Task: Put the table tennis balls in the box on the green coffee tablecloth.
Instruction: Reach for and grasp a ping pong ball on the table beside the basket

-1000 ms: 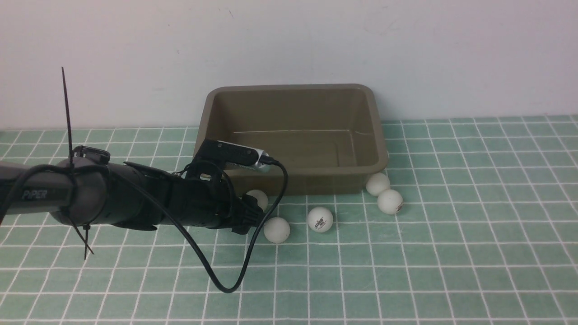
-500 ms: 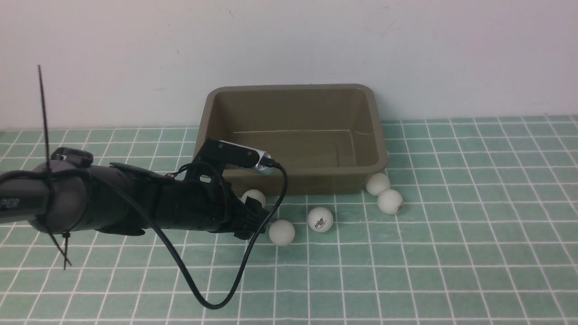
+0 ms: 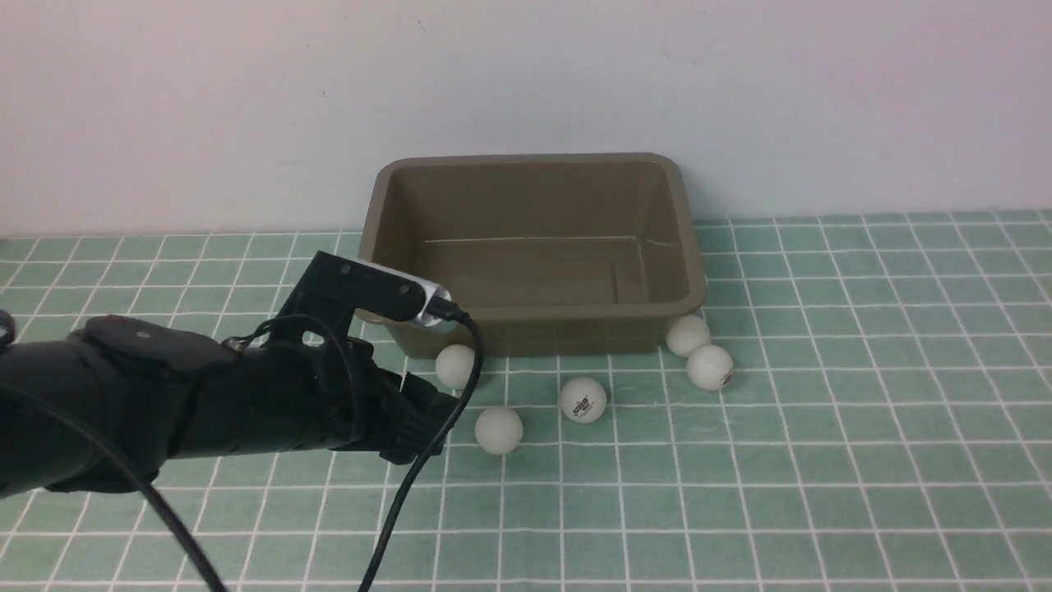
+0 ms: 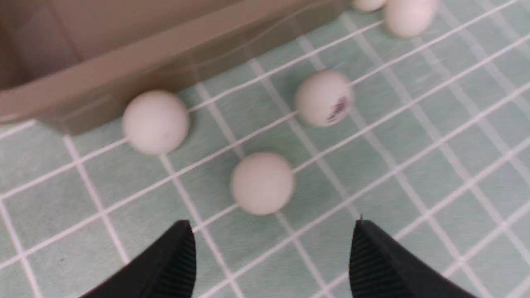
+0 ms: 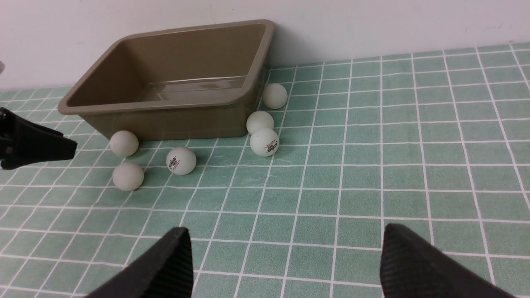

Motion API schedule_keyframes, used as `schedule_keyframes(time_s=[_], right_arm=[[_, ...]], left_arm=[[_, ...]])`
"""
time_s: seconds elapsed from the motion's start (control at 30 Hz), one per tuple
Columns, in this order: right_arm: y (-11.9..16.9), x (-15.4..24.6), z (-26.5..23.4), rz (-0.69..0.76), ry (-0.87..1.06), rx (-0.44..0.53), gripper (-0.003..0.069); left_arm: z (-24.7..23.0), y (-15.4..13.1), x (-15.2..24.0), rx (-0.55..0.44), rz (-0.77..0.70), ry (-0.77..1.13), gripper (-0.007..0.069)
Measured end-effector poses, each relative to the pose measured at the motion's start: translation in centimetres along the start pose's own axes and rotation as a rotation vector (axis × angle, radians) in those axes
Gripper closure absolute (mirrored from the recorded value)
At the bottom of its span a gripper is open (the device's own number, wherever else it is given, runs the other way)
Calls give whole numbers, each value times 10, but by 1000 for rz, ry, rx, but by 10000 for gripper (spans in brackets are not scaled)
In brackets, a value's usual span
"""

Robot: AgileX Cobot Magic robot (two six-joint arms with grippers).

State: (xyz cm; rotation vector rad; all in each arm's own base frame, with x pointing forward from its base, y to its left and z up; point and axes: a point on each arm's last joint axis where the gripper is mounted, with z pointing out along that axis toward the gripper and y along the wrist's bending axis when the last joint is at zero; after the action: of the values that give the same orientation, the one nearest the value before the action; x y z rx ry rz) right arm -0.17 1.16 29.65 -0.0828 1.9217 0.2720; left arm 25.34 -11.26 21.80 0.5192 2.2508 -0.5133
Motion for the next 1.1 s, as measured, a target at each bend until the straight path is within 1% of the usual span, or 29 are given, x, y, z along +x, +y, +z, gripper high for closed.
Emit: schedule_keyframes(time_s=[0.17, 0.27, 0.33, 0.43, 0.53, 0.63, 0.83, 0.97, 1.1], right_arm=[[1, 0, 0, -11, 0, -10, 113], [2, 0, 0, -15, -2, -27, 113], [3, 0, 0, -16, -3, -30, 113], [3, 0, 0, -14, -3, -34, 113], [3, 0, 0, -15, -3, -34, 113], [3, 0, 0, -17, -3, -34, 113], [3, 0, 0, -17, -3, -36, 113], [3, 0, 0, -17, -3, -36, 113], [3, 0, 0, -20, -3, -36, 113]], left_arm=[[-39, -21, -9, 92, 41, -38, 175], [-67, -37, -6, 180, 106, 29, 175], [-81, -44, -6, 219, 155, 82, 175], [-96, -48, -8, 231, 215, 119, 175], [-95, -47, -10, 223, 215, 118, 175], [-84, -43, -11, 205, 189, 131, 175], [-26, -21, -17, 156, 51, 183, 175], [19, -6, -29, 138, 14, 218, 175], [57, 7, -30, 133, -18, 268, 175]])
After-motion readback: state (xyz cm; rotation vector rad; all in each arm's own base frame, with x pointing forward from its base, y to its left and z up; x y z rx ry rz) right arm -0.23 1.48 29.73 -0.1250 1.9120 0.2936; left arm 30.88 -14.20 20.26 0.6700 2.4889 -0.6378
